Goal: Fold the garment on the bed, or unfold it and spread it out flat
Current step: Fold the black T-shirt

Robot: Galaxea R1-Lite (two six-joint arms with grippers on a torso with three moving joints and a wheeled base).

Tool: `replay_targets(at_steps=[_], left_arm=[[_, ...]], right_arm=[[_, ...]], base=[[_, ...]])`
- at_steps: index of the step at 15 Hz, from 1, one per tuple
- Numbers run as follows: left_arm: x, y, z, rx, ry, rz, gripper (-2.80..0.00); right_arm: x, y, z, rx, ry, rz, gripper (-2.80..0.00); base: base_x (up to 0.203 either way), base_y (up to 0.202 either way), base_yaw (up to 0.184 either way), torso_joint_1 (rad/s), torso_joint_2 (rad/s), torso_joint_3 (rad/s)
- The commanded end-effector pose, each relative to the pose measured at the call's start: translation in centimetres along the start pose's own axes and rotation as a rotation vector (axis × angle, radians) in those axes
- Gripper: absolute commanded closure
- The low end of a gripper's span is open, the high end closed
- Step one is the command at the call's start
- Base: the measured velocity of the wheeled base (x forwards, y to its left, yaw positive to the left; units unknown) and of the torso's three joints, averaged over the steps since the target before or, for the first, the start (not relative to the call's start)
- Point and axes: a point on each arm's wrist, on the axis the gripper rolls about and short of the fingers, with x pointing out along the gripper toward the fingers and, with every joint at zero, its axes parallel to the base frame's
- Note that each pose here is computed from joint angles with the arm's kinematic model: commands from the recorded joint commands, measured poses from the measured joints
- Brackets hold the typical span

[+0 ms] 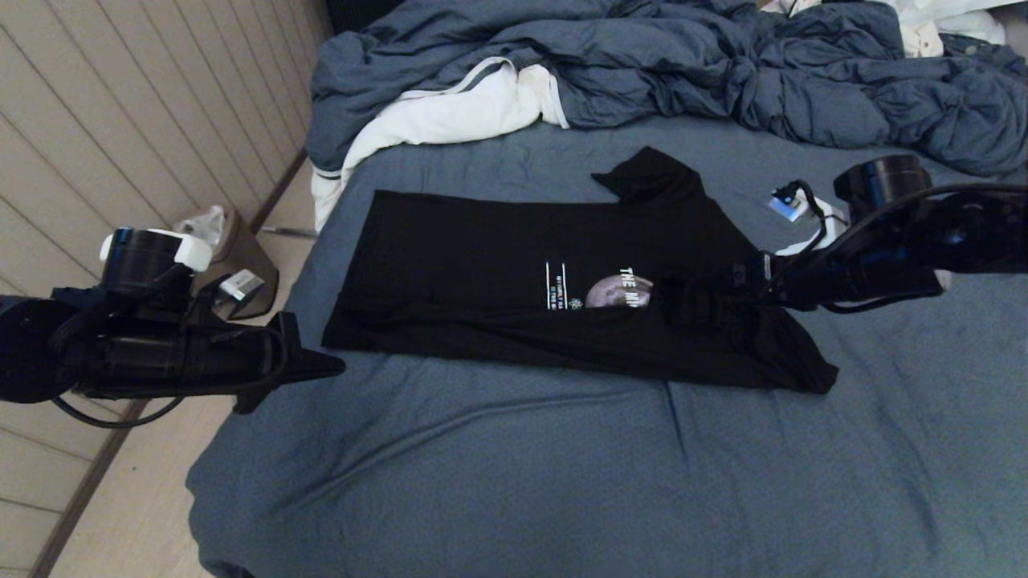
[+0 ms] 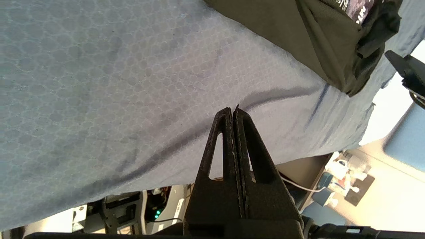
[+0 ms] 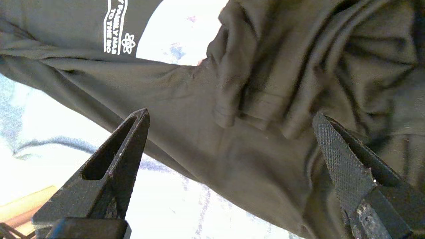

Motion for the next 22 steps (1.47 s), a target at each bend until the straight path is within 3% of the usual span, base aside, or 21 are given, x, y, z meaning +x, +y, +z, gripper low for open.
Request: replay_targets(at_steps=[1, 4, 5, 17, 22], left_arm=[[0.0, 0.0, 0.0, -0.004, 0.003, -0.003, 0.0], [0.0, 0.0, 0.0, -0.004, 0.001, -0.003, 0.0], [0.0, 0.0, 0.0, -0.005, 0.002, -0.002, 0.0], [0.4, 0.4, -0.2, -0.015, 0.018, 0.004, 0.0], [0.5, 0.5, -0.3, -0.017, 0.023, 0.006, 0.0]], right_arm=[[0.2, -0.1, -0.1, 0.003, 0.006, 0.001, -2.8], [0.4, -0.2, -0.4, -0.002, 0.014, 0.002, -2.8], [0.4, -0.3, -0.5, -0.001, 0.017, 0.001, 0.0], [0.0, -0.2, -1.9, -0.126, 0.062, 0.001, 0.0], [0.1, -0.6, -3.1, -0.192, 0.161, 0.009, 0.0]], base=[[0.0, 0.0, 0.0, 0.0, 0.0, 0.0], [0.0, 0.0, 0.0, 0.0, 0.0, 0.0], [0.0, 0.0, 0.0, 0.0, 0.0, 0.0], [0.0, 0.0, 0.0, 0.0, 0.0, 0.0], [0.0, 0.0, 0.0, 0.0, 0.0, 0.0]])
